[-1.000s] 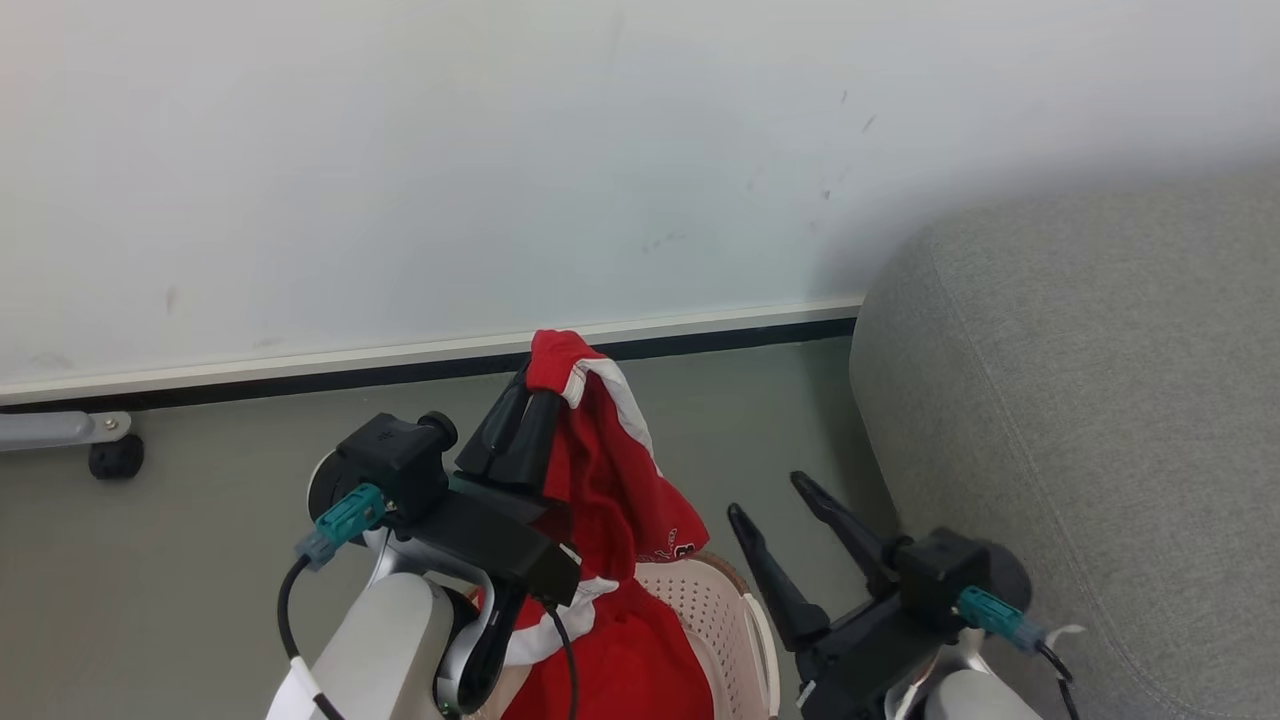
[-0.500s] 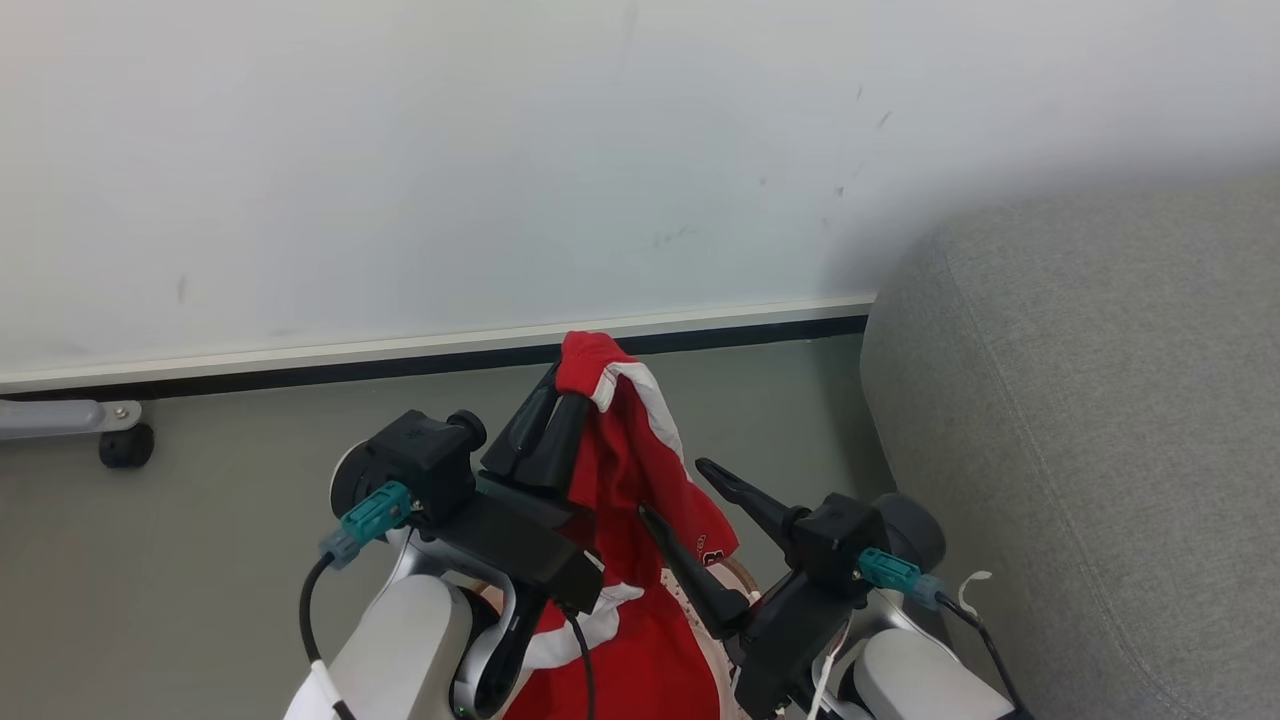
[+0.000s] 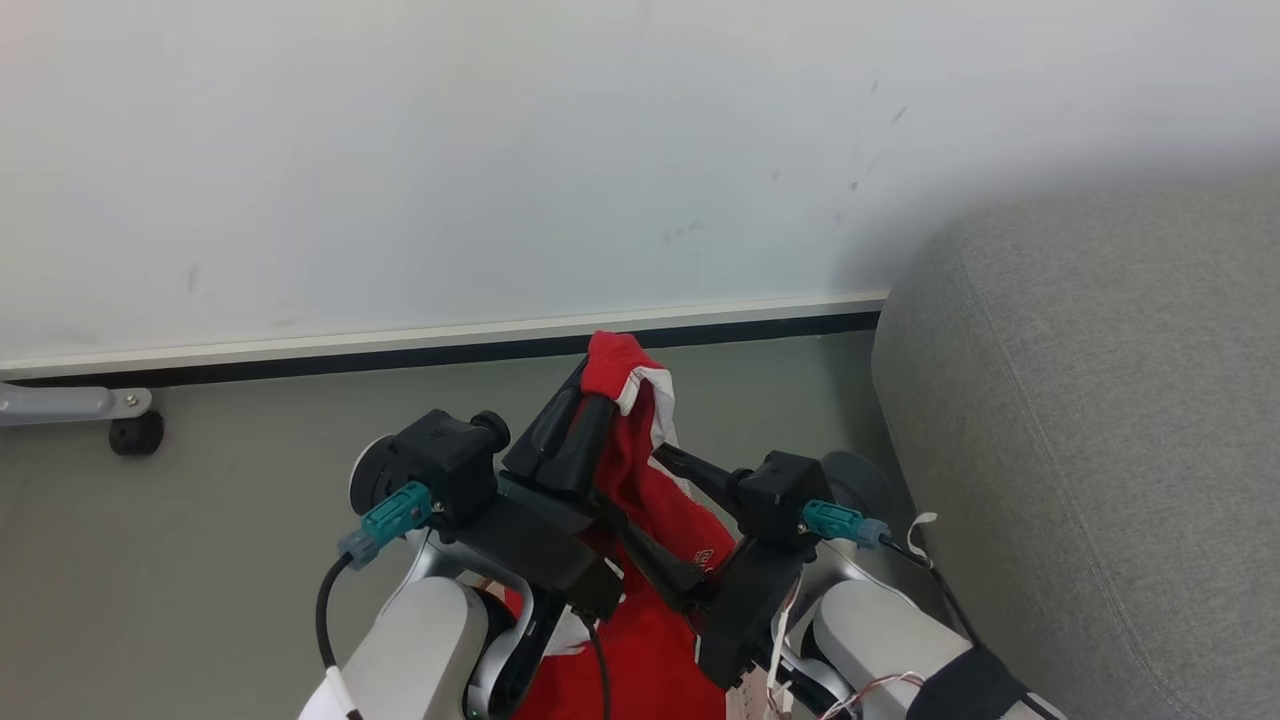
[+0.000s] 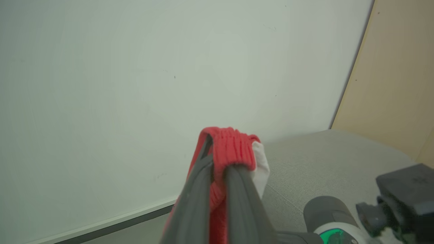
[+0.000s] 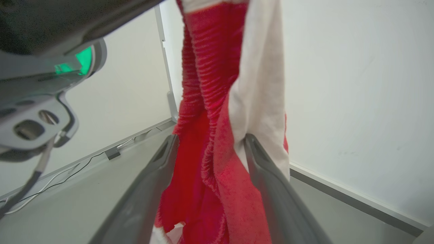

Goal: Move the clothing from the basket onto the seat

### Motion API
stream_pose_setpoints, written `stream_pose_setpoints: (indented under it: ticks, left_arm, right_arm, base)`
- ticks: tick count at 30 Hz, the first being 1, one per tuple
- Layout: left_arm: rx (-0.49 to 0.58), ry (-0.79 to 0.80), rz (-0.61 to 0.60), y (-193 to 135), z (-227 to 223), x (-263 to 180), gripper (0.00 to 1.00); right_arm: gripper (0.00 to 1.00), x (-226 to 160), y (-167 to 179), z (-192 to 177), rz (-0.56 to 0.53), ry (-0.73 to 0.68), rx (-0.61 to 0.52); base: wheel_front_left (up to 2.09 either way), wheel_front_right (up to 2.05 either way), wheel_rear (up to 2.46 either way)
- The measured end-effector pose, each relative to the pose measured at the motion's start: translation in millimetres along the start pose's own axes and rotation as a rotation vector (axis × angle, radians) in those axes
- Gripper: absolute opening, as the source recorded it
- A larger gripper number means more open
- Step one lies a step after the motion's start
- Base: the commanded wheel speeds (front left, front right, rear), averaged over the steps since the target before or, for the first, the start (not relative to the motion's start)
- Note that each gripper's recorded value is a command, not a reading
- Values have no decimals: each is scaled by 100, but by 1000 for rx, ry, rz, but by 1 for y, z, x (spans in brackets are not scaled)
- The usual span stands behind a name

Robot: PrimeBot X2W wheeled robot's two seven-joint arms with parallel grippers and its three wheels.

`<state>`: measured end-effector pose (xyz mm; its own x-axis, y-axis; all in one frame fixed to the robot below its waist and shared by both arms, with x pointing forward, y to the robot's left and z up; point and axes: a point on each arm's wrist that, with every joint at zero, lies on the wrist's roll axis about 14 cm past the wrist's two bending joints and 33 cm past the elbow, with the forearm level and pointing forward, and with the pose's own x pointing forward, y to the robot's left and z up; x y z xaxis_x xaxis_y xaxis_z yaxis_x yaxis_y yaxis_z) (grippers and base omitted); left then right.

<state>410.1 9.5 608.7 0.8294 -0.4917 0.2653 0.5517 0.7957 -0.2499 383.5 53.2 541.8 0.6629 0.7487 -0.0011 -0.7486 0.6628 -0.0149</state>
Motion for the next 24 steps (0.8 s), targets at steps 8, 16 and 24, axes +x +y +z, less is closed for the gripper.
stream_pose_setpoints:
  ticks: [8,16,24]
  left_arm:
    - [-1,4,0,0,0,0,0]
    - [-2,4,-2,0,-1,0,0]
    - [-1,13,-12,-2,-2,1,100]
  right_arm:
    - [0,8,8,2,43,2,25]
    - [0,10,8,-1,46,11,49]
    - [0,10,-8,2,-6,-10,82]
  base:
    - [0,0,0]
    - [0,0,0]
    - [0,0,0]
